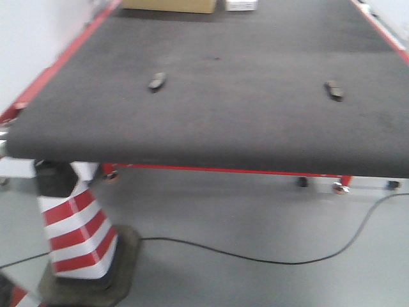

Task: Move and align brake pads A on conveyor
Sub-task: 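Turn the base and stop facing the dark conveyor belt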

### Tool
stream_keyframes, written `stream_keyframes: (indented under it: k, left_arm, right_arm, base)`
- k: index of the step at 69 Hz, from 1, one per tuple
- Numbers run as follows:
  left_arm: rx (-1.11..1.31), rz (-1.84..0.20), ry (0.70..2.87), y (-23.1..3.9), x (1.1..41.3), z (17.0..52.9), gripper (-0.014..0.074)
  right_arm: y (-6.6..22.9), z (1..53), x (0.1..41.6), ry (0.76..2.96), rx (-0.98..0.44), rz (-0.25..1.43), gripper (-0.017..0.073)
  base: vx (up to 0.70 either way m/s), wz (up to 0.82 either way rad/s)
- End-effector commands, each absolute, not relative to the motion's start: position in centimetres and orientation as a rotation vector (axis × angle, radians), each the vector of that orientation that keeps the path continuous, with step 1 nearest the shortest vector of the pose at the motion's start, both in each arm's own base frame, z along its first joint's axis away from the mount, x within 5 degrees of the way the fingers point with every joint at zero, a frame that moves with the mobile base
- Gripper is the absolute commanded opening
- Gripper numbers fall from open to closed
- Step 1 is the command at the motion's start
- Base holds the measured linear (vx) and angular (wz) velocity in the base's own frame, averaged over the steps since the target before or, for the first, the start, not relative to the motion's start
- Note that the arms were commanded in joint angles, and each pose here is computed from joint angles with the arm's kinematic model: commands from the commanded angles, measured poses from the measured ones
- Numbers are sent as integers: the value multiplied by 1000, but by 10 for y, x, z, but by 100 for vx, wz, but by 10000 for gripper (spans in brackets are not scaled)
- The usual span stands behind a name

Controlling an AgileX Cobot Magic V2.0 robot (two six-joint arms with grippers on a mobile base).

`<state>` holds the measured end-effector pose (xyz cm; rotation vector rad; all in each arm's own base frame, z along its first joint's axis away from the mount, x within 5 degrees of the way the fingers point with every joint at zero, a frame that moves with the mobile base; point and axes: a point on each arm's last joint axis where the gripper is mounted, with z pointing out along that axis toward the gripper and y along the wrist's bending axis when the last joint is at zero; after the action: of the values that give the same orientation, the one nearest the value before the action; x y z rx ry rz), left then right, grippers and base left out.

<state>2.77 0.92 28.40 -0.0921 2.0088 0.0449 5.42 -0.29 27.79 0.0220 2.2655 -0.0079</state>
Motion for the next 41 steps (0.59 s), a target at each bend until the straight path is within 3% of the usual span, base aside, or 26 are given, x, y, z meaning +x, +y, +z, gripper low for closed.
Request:
stream_keyframes:
  k: [1,20,41]
  left_arm:
    - [-78,35,1903,8,31,299,-6]
    - [-78,35,1903,8,31,299,-6]
    - [-78,35,1903,8,31,299,-6]
  right_arm:
    - [-3,292,58,2167,19,-15,-4]
    - [-3,292,58,2167,19,-15,-4]
    - [-3,291,58,2174,20,-16,-4]
  base:
    - [17,-52]
    - [16,-38]
    - [20,-17]
